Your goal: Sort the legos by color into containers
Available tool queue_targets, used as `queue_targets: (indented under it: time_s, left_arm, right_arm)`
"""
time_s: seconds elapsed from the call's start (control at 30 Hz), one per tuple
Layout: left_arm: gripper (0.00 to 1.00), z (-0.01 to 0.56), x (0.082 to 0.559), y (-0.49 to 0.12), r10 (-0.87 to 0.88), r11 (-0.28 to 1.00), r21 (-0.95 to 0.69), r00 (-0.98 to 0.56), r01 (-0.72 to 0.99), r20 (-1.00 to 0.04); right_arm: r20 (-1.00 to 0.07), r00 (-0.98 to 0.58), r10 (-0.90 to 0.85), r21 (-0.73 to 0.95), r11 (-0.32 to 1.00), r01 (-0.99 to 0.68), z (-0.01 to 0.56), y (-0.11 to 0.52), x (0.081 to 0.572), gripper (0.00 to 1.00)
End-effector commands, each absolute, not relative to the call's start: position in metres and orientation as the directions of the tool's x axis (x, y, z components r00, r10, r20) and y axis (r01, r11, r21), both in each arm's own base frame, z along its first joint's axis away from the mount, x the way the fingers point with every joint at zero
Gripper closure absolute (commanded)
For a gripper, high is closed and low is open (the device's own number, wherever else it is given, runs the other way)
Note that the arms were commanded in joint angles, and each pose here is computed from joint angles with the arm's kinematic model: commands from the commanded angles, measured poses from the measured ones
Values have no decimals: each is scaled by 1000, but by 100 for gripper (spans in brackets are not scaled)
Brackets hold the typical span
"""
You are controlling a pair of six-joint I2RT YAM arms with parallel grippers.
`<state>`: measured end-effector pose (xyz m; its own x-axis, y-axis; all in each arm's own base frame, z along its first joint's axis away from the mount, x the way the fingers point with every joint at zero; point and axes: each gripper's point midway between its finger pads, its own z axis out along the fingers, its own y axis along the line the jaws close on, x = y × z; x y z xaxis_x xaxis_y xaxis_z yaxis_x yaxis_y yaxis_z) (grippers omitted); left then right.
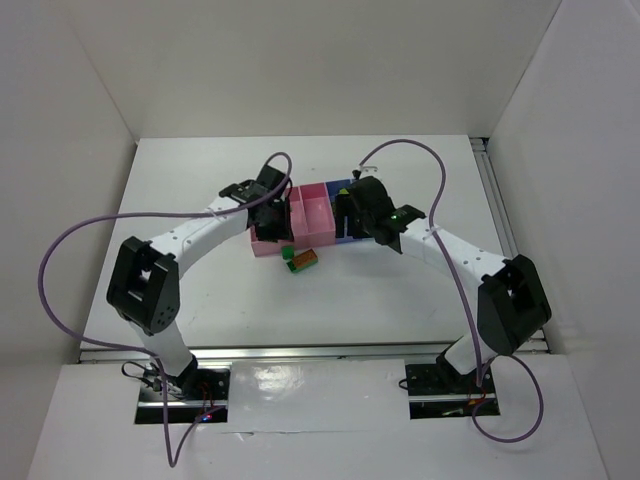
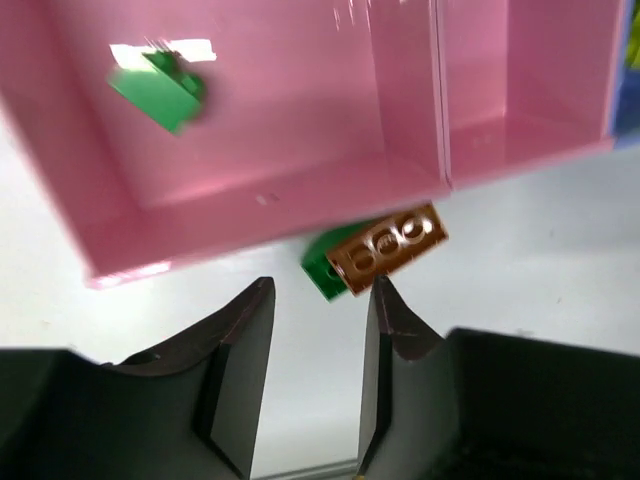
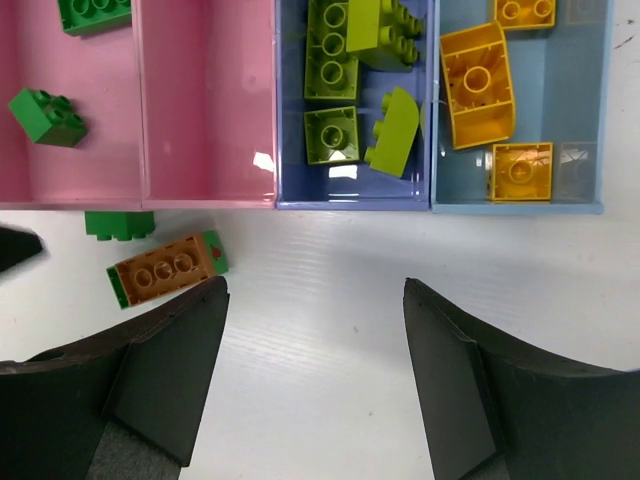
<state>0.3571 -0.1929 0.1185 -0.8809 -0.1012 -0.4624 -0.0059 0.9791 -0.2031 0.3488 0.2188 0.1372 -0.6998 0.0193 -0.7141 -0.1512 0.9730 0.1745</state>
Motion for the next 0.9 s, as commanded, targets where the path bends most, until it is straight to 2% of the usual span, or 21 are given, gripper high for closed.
queue_targets:
  time_s: [0.0,0.03,0.07,0.1,0.23,0.47,0.7,0.83,0.87]
  left_arm:
    - [55,95,338,-201,-159,978,-188,-898,-87,-411]
    - [53,92,338,-206,-161,977,-194,-897,-86,-411]
    - [39,85,338,-207,-167,978,-186,-904,-99,-394]
    - [34,84,344,-210,-171,975,-199,-896,-95,-410]
    - [32,70,357,-217,-183,974,-196,-894,-110,-408]
    - [45,56,366,-207,-189,981,-125,-887,-150,-420]
    - [50,52,371,-204,-197,980,-100,-880,-170,-431]
    - [63,47,369,-205,-176,984,-82,-885,-156,-430]
    - [69,47,368,-202,-174,985,-68,-886,-160,-429]
  right_arm:
    - [-765,-641,59,196,970,-144,161,221,358,22]
    - [-760,-647,55,192,971,-143,158,221,358,22]
    - [-761,-646,56,193,971,-143,161,221,359,22]
    - [-761,-646,56,193,971,-143,161,221,359,22]
    - [-757,-652,52,189,972,-141,157,220,357,22]
    - [-751,-659,37,175,974,-145,153,217,353,22]
    - [-751,-659,37,175,974,-145,153,217,353,22]
    - [-746,-665,33,171,975,-144,150,217,353,22]
    - [-746,-665,33,171,975,-144,150,217,353,22]
